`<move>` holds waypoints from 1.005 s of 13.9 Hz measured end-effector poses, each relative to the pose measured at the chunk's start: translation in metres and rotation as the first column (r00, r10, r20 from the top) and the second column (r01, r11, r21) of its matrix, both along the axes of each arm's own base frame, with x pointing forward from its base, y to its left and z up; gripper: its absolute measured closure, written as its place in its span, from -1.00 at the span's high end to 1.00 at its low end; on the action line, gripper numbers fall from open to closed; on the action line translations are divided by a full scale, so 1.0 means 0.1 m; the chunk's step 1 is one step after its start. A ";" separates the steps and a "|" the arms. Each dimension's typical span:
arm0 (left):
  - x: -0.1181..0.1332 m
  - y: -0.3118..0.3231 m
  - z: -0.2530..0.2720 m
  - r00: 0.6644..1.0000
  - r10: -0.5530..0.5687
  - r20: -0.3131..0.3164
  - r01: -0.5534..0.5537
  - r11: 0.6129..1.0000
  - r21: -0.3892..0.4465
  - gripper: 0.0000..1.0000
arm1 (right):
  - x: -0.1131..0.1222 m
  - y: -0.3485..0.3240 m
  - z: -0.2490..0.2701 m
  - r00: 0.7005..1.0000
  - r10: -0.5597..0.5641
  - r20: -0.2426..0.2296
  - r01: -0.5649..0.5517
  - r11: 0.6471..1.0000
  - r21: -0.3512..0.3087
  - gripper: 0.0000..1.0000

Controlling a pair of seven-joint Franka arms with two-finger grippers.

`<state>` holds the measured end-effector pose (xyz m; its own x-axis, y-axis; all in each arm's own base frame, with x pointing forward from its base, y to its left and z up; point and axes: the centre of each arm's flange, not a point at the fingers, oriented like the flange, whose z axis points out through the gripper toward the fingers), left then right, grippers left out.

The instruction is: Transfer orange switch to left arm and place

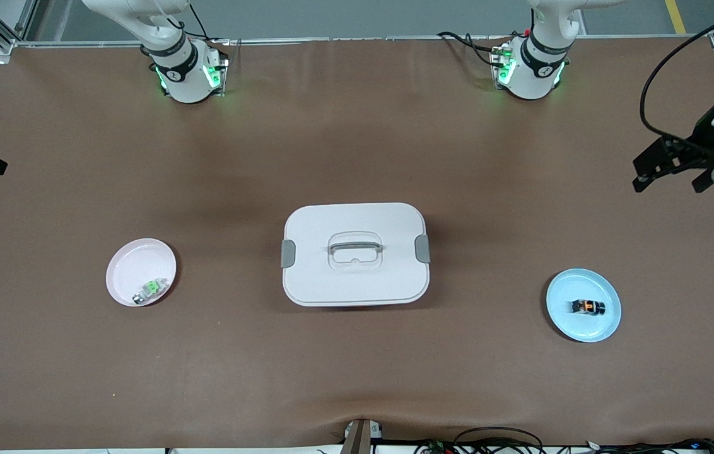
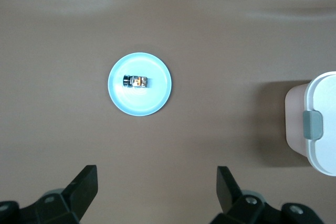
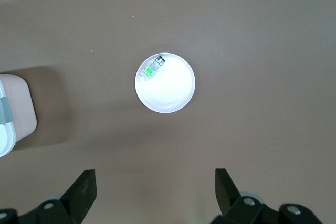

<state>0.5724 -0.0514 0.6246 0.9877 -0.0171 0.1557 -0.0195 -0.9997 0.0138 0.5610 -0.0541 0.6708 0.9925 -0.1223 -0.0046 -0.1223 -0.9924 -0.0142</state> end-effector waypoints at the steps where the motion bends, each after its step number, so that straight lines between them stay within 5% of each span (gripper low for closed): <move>1: 0.04 0.01 -0.03 1.000 0.001 -0.004 -0.001 1.000 -0.002 1.00 | 0.00 0.00 0.00 1.000 0.000 0.000 0.000 1.000 0.000 1.00; 14: 0.02 0.02 0.01 1.000 0.003 -0.031 -0.003 1.000 0.000 1.00 | 0.00 -0.01 0.00 1.000 -0.002 0.000 0.002 1.000 -0.002 1.00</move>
<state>0.5747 -0.0490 0.6256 0.9921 -0.0142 0.1247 -0.0161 -0.9998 0.0146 0.5609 -0.0554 0.6708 0.9922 -0.1245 -0.0045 -0.1246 -0.9921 -0.0126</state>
